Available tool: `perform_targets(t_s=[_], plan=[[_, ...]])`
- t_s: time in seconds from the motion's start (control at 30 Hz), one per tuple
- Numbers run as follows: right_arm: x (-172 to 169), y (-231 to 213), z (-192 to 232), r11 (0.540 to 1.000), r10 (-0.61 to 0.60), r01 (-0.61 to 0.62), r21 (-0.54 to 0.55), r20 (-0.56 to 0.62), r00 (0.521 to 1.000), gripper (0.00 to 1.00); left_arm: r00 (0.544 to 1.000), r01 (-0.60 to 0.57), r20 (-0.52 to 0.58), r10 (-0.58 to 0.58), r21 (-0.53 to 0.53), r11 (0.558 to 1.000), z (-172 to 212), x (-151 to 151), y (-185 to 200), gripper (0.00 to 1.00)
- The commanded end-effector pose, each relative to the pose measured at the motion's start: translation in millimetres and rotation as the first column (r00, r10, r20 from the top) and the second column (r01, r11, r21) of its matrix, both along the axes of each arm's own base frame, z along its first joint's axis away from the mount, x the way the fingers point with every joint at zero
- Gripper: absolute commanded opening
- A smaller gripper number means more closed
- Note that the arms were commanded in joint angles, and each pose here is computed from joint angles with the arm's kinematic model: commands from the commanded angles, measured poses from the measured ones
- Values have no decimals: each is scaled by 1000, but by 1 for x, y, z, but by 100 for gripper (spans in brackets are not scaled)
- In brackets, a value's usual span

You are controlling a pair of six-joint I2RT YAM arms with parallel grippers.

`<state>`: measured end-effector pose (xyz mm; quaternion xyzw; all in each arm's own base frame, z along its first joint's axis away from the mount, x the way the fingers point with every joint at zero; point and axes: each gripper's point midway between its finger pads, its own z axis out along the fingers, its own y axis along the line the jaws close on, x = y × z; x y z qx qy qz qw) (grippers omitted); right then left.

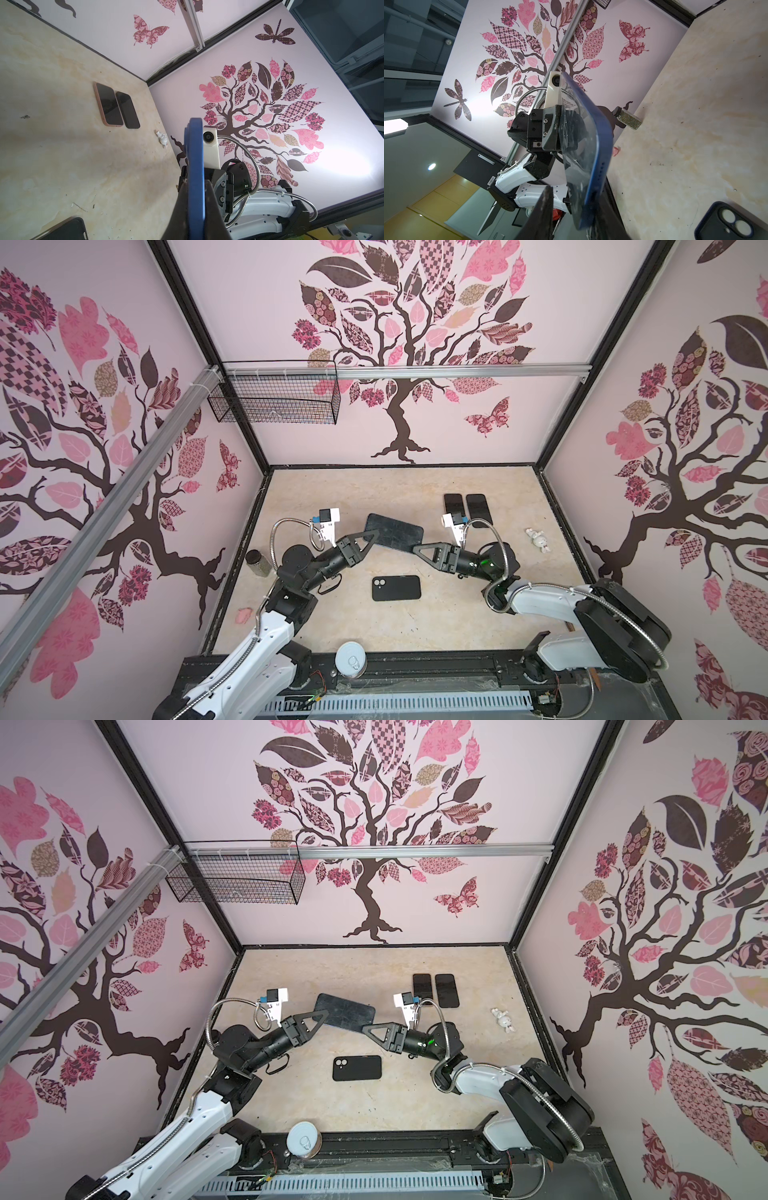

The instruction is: Put the phone into the phone case

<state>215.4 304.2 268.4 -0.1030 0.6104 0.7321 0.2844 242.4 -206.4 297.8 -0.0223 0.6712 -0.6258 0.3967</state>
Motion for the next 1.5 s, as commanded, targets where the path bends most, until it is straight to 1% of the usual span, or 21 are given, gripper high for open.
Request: perform_targets(t_s=[0.0,0.2,0.37,0.57,0.7,0.87,0.93,0.97,1.0,1.03,1.07,1.2,1.27,1.33,1.37,1.47], plan=[[-9,-3,31,994,27,-36,102,89,996,30,999,-4,41,6,-45,999,9,-4,4,0],[-4,-4,33,993,0,-10,114,88,996,24,999,-18,44,21,-64,998,9,-8,8,0],[1,-3,34,993,-15,5,114,87,996,24,999,-12,43,15,-70,997,11,-10,8,0],[4,1,39,993,-6,-5,120,94,996,21,999,-8,33,10,-78,997,11,-11,8,0],[5,4,39,993,7,-18,119,93,996,17,999,-6,35,9,-84,996,12,-11,8,0],[5,3,39,992,7,-17,122,87,996,8,1000,-3,27,6,-85,996,8,-12,8,0],[5,3,38,993,6,-16,119,85,996,6,1000,-13,21,15,-79,997,4,-11,9,0],[4,3,37,993,4,-14,116,83,997,5,1000,-19,16,20,-70,997,1,-11,10,12],[5,2,36,994,0,-9,111,78,997,4,1000,-23,8,23,-55,998,-4,-10,10,30],[5,2,35,994,-5,-3,105,75,997,3,1000,-25,10,26,-42,999,-7,-10,10,39],[6,2,32,996,-10,4,93,71,997,2,1000,-29,10,29,-30,999,-12,-10,10,45],[11,-2,24,998,-46,44,36,57,997,0,999,-46,-18,47,7,999,-30,-9,12,60],[17,-7,20,997,-81,82,-7,52,995,0,997,-58,-43,61,52,997,-41,-8,14,68],[25,-12,11,988,-130,133,-83,45,990,0,993,-86,-66,95,124,989,-51,-8,18,77],[29,-16,6,977,-160,166,-132,49,986,0,988,-107,-90,125,178,978,-59,-7,23,81],[37,-25,-7,926,-232,247,-285,86,969,0,971,-158,-120,206,323,933,-76,-9,39,85]])
